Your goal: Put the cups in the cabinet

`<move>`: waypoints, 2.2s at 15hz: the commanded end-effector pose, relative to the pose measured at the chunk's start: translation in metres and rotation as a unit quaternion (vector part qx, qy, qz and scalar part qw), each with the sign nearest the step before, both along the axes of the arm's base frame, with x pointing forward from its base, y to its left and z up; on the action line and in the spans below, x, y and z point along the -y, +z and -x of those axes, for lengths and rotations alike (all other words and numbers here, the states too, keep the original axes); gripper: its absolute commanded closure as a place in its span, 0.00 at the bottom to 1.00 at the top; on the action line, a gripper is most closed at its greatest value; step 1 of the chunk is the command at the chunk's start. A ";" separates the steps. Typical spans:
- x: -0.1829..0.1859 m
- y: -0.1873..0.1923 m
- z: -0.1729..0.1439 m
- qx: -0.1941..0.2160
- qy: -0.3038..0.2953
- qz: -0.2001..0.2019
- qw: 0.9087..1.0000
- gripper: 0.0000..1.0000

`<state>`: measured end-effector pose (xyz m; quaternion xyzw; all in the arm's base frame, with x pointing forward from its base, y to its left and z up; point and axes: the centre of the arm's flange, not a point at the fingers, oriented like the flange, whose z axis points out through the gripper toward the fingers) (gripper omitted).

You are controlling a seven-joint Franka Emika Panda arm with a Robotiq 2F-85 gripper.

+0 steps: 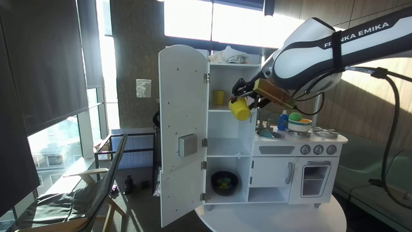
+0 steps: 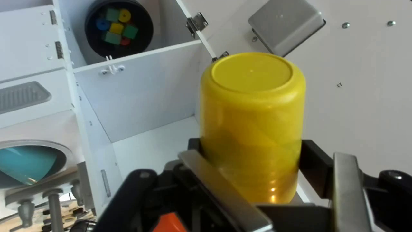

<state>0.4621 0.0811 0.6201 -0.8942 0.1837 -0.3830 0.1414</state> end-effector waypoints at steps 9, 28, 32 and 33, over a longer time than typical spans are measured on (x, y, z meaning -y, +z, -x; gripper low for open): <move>0.052 0.043 -0.158 0.167 -0.097 -0.077 0.978 0.47; 0.110 -0.024 -0.214 0.166 -0.146 -0.109 0.969 0.00; 0.111 -0.020 -0.201 0.163 -0.146 -0.111 0.969 0.00; 0.111 -0.017 -0.194 0.165 -0.142 -0.111 0.970 0.00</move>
